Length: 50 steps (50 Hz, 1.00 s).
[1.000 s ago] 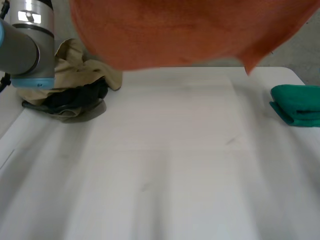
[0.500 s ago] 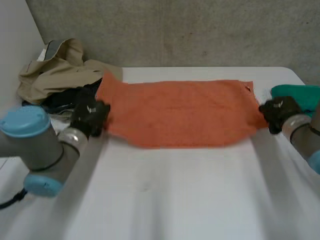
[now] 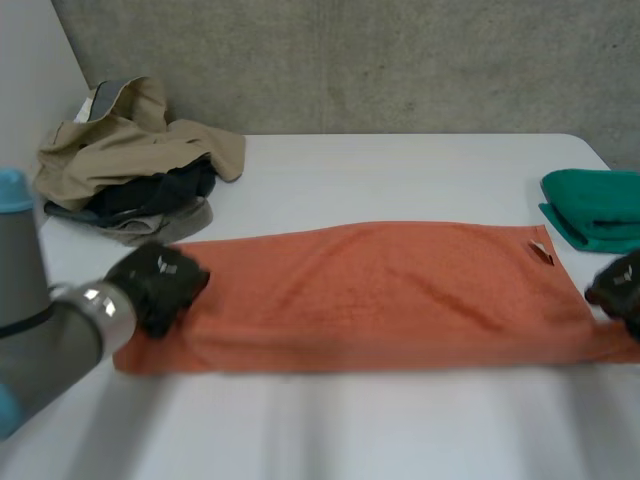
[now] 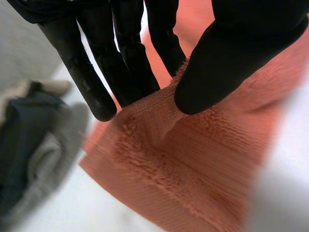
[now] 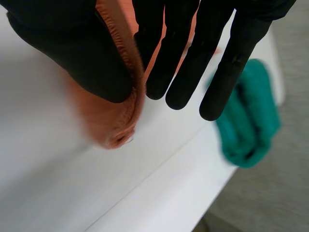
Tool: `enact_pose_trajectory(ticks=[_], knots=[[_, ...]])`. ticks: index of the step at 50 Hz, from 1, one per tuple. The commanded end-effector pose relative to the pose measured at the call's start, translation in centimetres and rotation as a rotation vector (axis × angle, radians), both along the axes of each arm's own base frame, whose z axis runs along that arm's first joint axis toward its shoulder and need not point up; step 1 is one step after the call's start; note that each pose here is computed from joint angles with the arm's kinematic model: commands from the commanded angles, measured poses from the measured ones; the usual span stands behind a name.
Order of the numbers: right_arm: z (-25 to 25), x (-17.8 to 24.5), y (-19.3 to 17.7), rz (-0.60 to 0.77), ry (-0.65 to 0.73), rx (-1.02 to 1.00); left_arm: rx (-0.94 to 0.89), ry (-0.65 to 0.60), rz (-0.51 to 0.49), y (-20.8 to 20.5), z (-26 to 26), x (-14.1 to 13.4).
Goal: Fold the laundry.
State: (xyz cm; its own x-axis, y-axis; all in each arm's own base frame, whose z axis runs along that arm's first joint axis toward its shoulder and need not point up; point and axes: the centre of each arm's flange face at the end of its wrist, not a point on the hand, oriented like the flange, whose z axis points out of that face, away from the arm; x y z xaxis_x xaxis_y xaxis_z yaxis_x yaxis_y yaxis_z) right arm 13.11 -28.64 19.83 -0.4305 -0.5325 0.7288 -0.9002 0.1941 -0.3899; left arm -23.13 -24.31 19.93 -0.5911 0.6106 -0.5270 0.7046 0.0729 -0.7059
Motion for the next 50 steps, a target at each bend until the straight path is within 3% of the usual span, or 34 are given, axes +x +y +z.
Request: enact_pose_trajectory(ticks=[1,8,19,26,32,38,50], knots=[[-1.1,2.8,-8.1,-0.025,-0.14,-0.275,-0.166,0.128,0.033,-7.4,-2.0,-3.3],[-2.4,5.1,-13.3,0.025,-0.167,-0.481,-0.318,0.153,0.155,-12.3,-2.9,-4.3],[-5.3,7.2,-16.6,0.043,-0.203,-0.601,-0.578,0.289,0.122,-13.9,-1.9,-7.6],[-4.1,6.7,-13.9,-0.004,-0.301,-0.506,-0.543,0.293,0.083,-11.6,-2.5,-8.4],[-2.3,5.1,-10.3,-0.054,-0.396,-0.345,-0.511,0.283,0.082,-9.0,-1.5,-7.3],[-3.6,3.2,-7.6,-0.076,-0.454,-0.114,-0.467,0.278,0.084,-6.6,-1.3,-5.9],[-6.7,1.0,-8.3,-0.121,-0.455,-0.047,-0.38,0.354,0.114,-5.4,-2.4,-5.1]])
